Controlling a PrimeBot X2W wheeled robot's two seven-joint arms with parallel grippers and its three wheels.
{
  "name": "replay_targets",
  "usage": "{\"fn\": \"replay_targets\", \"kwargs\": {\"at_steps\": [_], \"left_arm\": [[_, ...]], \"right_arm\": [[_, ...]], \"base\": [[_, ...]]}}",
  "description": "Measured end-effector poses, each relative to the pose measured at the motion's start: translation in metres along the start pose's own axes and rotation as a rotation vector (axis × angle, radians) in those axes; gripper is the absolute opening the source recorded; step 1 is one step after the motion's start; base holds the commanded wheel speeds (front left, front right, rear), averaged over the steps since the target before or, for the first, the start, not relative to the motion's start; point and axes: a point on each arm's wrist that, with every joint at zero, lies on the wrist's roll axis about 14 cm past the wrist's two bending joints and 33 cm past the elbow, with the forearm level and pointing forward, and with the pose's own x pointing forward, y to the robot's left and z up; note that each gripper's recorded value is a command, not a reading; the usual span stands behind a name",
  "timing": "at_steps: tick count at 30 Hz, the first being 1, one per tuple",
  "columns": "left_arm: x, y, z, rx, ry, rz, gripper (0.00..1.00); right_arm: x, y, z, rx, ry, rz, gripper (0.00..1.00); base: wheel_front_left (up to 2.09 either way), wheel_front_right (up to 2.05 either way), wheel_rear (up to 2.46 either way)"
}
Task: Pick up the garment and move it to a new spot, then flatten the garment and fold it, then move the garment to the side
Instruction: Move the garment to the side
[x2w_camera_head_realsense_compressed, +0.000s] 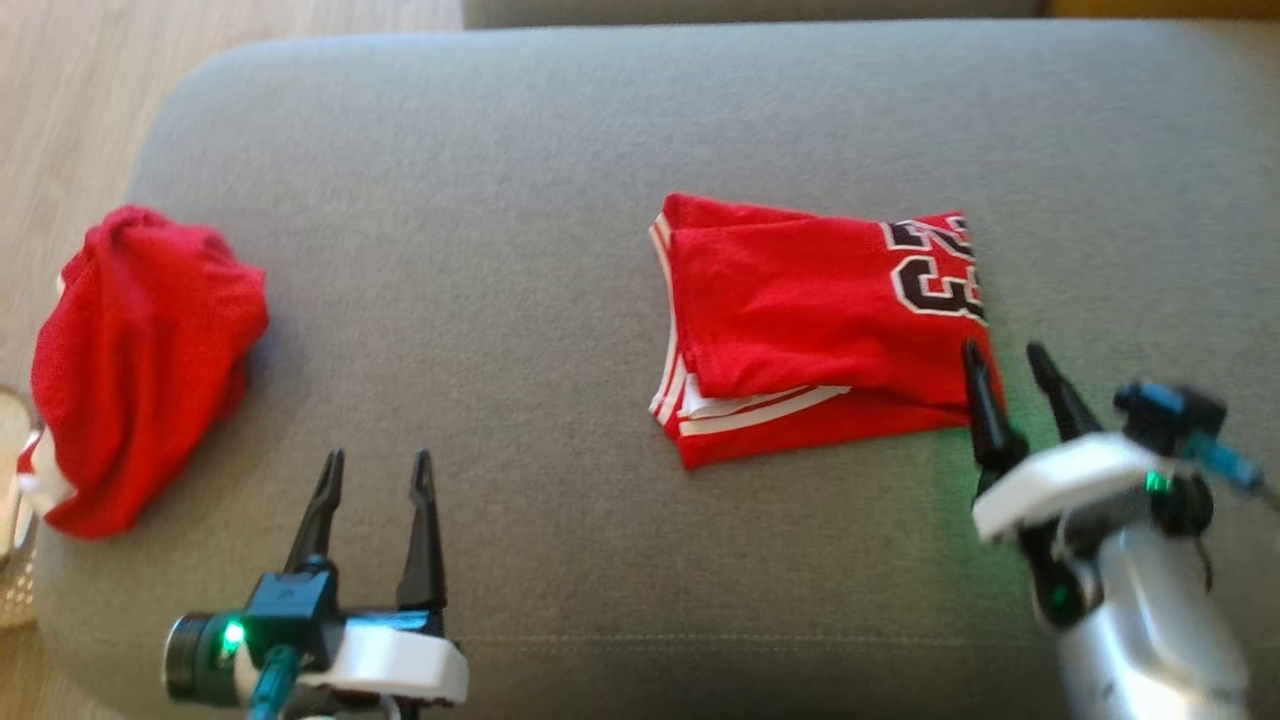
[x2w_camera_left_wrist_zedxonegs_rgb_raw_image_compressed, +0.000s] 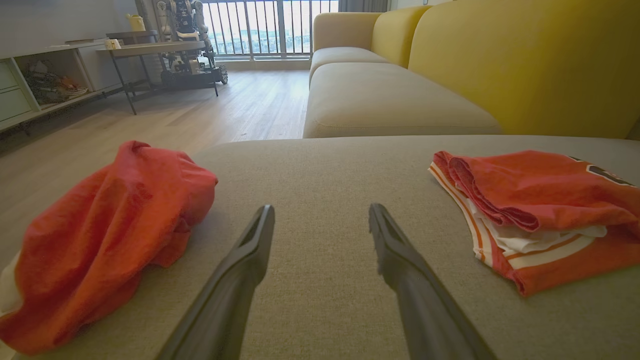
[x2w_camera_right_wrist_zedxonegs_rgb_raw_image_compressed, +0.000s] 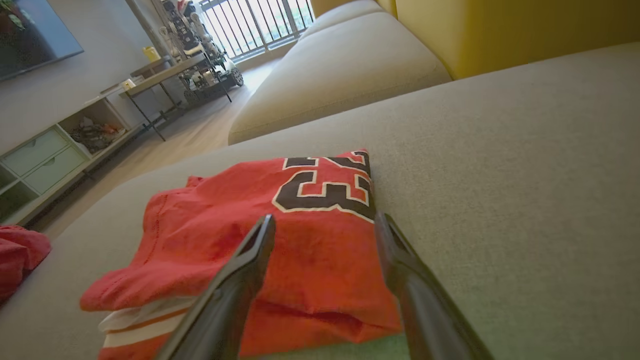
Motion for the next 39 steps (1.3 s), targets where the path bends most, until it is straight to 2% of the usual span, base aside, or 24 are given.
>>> {"fn": "replay_targets", "kwargs": {"at_steps": [5,10,16,22,23,25,27,34,39], "left_arm": [[0.004,0.003,-0.009,-0.012,0.033,0.016,1.00],[0.011,0.003,-0.015,-0.011,0.049,0.017,1.00],[0.018,0.007,-0.018,-0.010,0.058,0.034,1.00],[0.021,0.002,-0.022,-0.013,0.067,0.018,1.00],[0.021,0.002,-0.022,-0.013,0.067,0.016,1.00],[0.023,0.000,-0.021,-0.014,0.063,0.011,1.00],[0.024,-0.001,-0.020,-0.014,0.059,0.007,1.00],[0.027,-0.004,-0.017,-0.016,0.049,-0.008,1.00],[0.030,-0.011,-0.016,-0.020,0.044,-0.033,1.00]], "right_arm": [[0.039,-0.018,-0.003,0.005,0.100,-0.045,1.00],[0.059,-0.044,-0.016,0.005,0.209,-0.103,1.00],[0.067,-0.034,-0.041,0.002,0.293,-0.080,1.00],[0.066,-0.029,-0.046,-0.001,0.316,-0.066,1.00],[0.066,-0.029,-0.047,0.003,0.323,-0.064,0.94],[0.065,-0.028,-0.049,0.001,0.332,-0.058,0.43],[0.063,-0.028,-0.050,-0.003,0.338,-0.057,0.00],[0.060,-0.034,-0.047,-0.009,0.327,-0.069,0.00],[0.055,-0.058,-0.029,-0.094,0.280,-0.105,0.00]], "base": [[0.00,0.00,0.00],[0.00,0.00,0.00],[0.00,0.00,0.00],[0.00,0.00,0.00],[0.00,0.00,0.00],[0.00,0.00,0.00],[0.00,0.00,0.00],[0.00,0.00,0.00],[0.00,0.00,0.00]]}}
